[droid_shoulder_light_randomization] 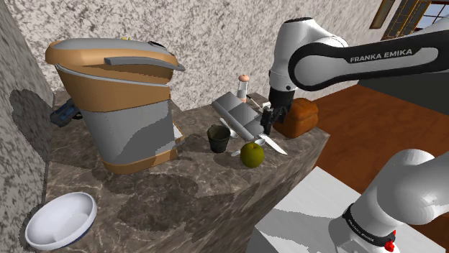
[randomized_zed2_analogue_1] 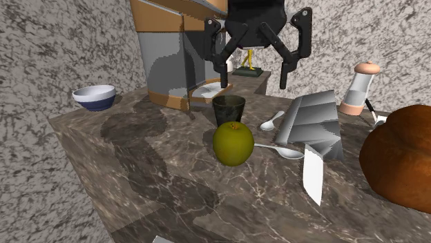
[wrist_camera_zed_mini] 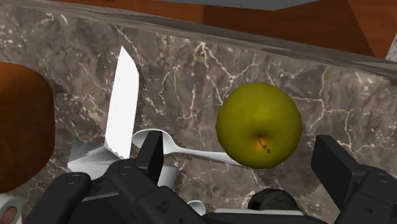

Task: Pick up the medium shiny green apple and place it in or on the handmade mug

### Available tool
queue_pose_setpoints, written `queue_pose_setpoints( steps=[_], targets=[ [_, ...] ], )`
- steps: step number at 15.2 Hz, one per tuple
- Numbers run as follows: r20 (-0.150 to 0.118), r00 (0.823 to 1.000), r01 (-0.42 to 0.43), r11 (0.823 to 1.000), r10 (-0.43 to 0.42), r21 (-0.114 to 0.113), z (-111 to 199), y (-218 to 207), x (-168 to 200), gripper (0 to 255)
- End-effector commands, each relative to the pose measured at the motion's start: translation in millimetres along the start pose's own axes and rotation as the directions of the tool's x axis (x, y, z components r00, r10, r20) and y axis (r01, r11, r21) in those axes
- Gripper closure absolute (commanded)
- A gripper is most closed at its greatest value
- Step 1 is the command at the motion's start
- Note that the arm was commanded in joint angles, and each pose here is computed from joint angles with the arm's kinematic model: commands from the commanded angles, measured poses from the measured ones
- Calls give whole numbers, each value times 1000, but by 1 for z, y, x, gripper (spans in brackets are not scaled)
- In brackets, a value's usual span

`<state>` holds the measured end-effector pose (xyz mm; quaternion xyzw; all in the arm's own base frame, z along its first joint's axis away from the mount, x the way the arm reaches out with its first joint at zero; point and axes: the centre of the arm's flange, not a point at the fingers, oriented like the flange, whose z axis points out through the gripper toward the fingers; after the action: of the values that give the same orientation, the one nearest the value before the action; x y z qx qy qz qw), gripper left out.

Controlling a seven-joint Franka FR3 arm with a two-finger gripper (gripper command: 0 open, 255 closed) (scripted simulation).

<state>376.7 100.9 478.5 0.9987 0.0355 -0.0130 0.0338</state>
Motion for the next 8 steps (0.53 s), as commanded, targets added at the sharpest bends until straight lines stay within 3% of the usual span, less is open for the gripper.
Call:
queue_pose_setpoints(
  steps=[1,4,8],
  targets=[
    [-10,1000,-1,1000,1,2,18,-16,15,0],
    [-21,1000,-3,1000,3,2,41,-37,36,0],
    [-21,1000,-3,1000,3,2,57,-37,37,0]
  ],
)
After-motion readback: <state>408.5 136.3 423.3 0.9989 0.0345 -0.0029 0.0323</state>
